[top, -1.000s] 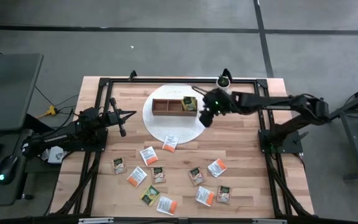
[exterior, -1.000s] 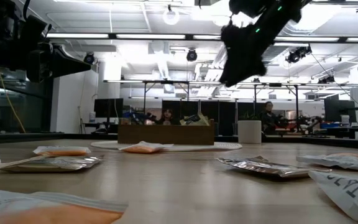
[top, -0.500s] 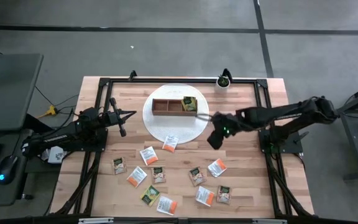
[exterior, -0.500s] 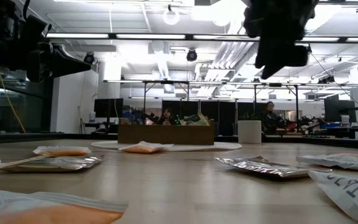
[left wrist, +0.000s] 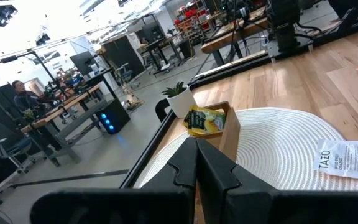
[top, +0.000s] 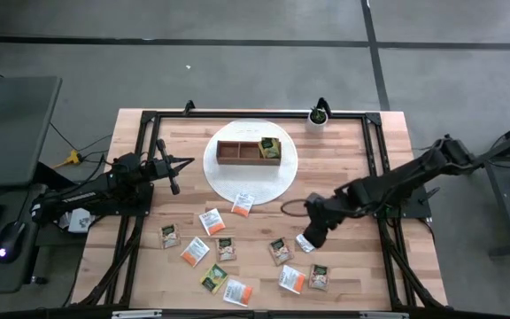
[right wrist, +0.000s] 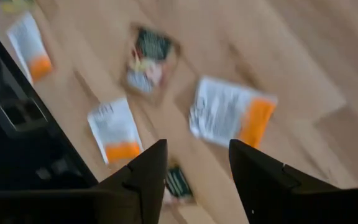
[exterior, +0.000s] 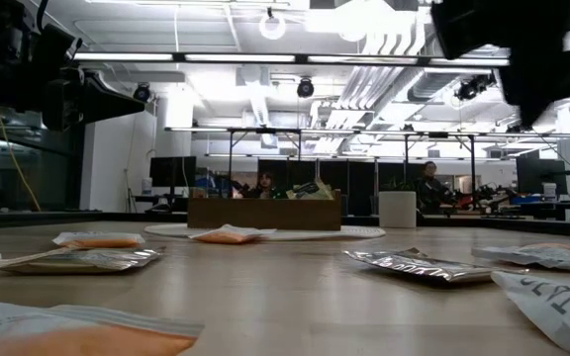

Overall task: Pick & Place Tea
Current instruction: Put the brown tea bag into the middle section of the wooden organizer

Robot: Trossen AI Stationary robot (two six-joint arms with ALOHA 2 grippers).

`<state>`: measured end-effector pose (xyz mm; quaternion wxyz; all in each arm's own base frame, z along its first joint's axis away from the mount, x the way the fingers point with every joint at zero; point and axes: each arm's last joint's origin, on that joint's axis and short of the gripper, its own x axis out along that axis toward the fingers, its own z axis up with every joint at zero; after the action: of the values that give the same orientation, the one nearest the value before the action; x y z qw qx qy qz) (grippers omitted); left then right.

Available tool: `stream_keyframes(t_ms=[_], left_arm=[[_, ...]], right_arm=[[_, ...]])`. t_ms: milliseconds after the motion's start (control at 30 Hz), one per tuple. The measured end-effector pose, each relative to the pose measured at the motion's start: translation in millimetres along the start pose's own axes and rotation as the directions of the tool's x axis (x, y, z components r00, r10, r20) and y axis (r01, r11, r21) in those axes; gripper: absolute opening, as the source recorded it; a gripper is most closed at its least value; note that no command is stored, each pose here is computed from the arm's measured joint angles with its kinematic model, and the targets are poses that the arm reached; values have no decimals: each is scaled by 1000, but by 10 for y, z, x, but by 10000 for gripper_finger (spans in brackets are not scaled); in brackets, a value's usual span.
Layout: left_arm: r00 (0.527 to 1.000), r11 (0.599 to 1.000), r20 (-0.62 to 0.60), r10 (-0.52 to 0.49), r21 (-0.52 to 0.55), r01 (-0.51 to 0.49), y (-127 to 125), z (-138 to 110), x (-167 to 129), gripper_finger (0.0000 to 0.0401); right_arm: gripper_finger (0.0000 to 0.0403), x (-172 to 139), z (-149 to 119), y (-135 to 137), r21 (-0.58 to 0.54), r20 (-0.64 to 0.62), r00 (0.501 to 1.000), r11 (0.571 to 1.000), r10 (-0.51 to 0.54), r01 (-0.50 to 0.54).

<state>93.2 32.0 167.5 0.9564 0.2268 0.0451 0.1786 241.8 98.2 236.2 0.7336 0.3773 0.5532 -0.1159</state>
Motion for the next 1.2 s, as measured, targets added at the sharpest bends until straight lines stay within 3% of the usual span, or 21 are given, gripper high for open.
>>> stream_keyframes(t_ms=[333, 500, 667, 900, 1200], left_arm=[[1000, 1000, 0, 0, 0, 0, 0, -1, 0, 1], [1000, 1000, 0, 0, 0, 0, 0, -1, 0, 1], [1000, 1000, 0, 0, 0, 0, 0, 0, 0, 1], [1000, 1000, 0, 0, 0, 0, 0, -1, 0, 1], [1000, 1000, 0, 0, 0, 0, 0, -1, 0, 1]], right_arm=[[228, 169, -424, 98, -180, -155, 984, 982, -83, 54], [231, 285, -664, 192, -349, -162, 982, 937, -95, 33], [232, 460, -866, 279, -448, -133, 986, 894, -100, 30], [232, 715, -945, 358, -479, -68, 994, 877, -86, 43], [232, 969, -968, 337, -485, -74, 988, 871, -135, 83]])
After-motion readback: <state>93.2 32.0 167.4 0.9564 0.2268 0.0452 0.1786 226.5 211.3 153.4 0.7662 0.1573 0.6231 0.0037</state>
